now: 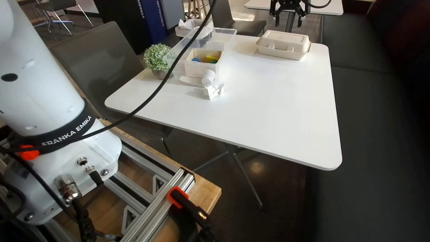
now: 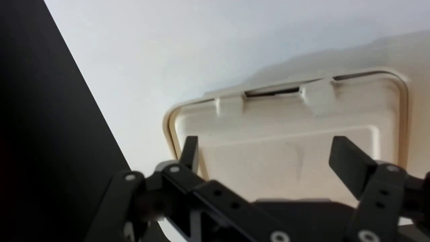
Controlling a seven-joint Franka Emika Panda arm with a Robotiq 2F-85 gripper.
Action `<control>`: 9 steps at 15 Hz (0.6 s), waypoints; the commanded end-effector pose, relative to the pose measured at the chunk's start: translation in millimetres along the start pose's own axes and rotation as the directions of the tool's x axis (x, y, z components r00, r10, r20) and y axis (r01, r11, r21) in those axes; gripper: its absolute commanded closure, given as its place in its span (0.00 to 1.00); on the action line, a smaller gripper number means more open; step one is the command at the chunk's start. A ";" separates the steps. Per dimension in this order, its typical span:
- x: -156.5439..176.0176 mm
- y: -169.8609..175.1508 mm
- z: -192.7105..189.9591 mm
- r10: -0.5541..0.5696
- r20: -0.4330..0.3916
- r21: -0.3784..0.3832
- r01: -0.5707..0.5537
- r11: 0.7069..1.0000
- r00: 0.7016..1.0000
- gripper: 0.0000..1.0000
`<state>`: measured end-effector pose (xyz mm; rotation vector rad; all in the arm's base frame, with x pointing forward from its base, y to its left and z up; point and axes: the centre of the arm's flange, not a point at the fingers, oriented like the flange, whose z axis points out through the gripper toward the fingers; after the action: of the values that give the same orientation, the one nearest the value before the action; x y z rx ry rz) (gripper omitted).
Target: Move the styrofoam container to the left
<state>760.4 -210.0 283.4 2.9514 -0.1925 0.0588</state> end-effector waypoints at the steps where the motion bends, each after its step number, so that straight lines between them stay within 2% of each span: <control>1: -65.5 3.8 -28.8 0.105 0.165 0.026 -0.111 0.993 0.981 0.00; 3: -95.7 5.0 -37.7 0.133 0.253 0.068 -0.155 0.986 0.958 0.00; 5: -124.2 3.3 -37.8 0.095 0.299 0.113 -0.134 0.985 0.950 0.00; 7: -144.0 3.4 -34.0 0.039 0.293 0.178 -0.094 0.979 0.955 0.00; 9: -160.3 5.7 -30.3 0.033 0.228 0.243 -0.090 0.966 0.973 0.00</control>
<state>672.9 -201.9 316.3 3.0868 -0.3674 -0.3514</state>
